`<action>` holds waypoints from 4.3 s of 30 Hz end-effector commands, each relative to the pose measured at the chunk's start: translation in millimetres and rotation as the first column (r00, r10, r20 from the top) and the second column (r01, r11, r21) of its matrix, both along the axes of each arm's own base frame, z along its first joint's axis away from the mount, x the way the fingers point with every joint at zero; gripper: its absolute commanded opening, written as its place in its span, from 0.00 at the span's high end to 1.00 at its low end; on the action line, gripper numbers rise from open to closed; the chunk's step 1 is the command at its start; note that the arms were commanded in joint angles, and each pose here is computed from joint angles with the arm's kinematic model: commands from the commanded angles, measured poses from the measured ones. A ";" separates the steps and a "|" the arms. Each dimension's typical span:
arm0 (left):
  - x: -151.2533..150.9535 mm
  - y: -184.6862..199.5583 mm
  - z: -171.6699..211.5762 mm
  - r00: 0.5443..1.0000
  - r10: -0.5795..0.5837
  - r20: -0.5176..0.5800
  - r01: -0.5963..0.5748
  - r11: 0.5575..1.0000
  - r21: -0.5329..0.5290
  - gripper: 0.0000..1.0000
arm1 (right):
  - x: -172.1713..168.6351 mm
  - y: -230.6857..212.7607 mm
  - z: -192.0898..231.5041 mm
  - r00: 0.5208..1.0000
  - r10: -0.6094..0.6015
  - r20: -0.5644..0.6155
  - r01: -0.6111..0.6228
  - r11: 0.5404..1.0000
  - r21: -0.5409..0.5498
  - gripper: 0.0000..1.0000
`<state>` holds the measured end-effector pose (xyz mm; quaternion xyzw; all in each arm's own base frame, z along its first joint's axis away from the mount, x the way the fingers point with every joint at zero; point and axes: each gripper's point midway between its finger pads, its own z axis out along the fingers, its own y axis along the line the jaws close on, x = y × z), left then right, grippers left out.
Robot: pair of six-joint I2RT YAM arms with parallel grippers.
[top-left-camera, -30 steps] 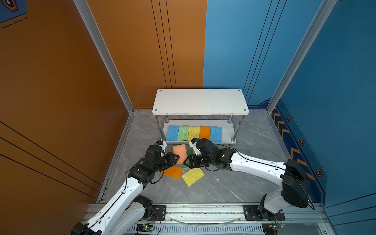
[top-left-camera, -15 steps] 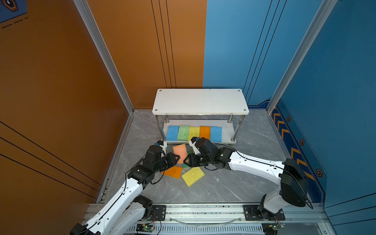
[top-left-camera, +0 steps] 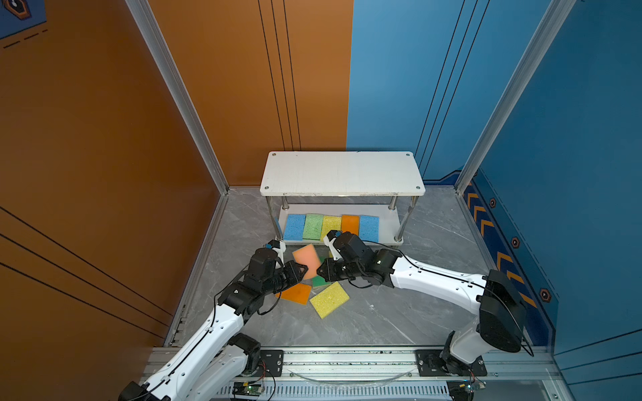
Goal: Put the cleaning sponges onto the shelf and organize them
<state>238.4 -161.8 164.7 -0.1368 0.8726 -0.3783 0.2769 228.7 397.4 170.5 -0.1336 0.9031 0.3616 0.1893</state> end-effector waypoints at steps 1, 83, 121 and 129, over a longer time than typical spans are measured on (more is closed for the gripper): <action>-1.6 -6.4 9.8 0.999 -0.027 0.022 0.027 0.999 -0.019 0.81 | 4.0 2.4 0.8 1.000 -0.003 0.013 0.003 1.000 -0.012 1.00; -40.5 84.1 54.6 0.968 0.198 0.157 -0.201 0.980 0.005 0.01 | 147.3 91.7 241.6 0.985 -0.143 0.093 0.071 0.841 0.536 0.58; 183.6 193.1 194.5 0.915 0.308 0.262 -0.345 0.932 0.112 0.02 | 4.2 -203.6 180.3 0.904 -0.355 0.236 0.285 0.915 0.287 0.42; 212.4 183.3 186.9 0.928 0.280 0.247 -0.319 0.939 0.132 0.01 | 3.0 -206.9 182.8 0.901 -0.366 0.234 0.293 0.909 0.295 0.42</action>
